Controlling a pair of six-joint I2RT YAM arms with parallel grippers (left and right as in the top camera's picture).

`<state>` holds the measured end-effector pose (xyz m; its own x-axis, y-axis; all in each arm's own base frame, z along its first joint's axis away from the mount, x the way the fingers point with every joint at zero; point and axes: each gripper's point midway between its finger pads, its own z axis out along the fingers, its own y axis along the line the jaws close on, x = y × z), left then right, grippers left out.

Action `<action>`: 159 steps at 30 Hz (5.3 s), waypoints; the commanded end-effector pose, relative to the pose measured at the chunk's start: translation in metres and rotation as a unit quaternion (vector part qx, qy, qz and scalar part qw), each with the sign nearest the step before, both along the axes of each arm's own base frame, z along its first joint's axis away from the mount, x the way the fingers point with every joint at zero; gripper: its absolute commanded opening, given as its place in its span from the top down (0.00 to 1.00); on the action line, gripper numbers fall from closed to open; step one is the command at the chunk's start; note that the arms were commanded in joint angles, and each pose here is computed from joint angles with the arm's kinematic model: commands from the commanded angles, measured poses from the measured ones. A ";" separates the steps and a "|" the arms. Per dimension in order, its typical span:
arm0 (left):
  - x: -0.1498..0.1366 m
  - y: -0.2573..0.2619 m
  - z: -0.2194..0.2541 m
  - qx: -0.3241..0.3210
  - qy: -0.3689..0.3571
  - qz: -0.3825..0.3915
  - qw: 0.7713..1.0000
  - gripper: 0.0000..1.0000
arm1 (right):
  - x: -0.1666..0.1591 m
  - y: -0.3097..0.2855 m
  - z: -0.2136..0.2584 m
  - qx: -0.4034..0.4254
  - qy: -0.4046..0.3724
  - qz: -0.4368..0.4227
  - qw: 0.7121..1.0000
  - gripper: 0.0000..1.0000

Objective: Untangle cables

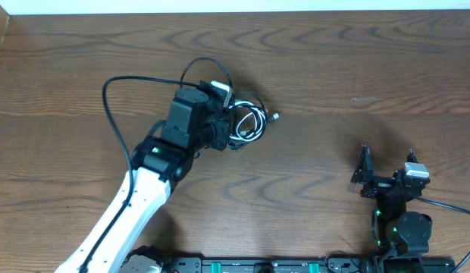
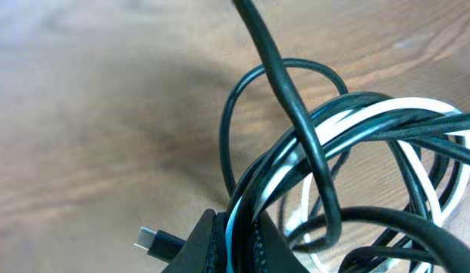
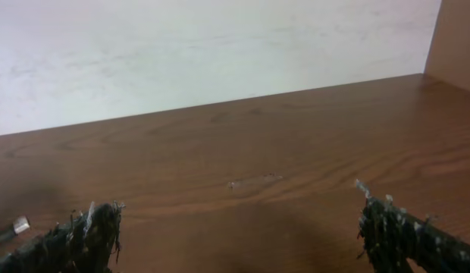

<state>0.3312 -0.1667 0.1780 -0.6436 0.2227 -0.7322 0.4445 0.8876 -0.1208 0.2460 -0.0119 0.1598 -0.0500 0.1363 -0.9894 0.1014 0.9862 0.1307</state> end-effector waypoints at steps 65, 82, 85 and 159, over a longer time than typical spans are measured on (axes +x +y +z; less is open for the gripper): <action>0.013 -0.013 0.175 -0.221 -0.257 -0.143 0.930 0.92 | 0.017 0.153 0.123 0.075 0.025 0.465 0.882 0.01; 0.017 0.007 0.221 -0.348 -0.247 -0.097 0.899 0.93 | 0.067 0.137 0.158 0.480 0.071 0.368 0.793 0.01; 0.012 0.003 0.221 -0.355 -0.238 -0.110 0.897 0.92 | 0.074 0.137 0.153 0.521 0.086 0.359 0.770 0.01; 0.029 0.026 0.183 -0.293 -0.220 -0.100 0.925 0.93 | 0.115 0.058 0.115 0.436 0.047 0.263 0.860 0.99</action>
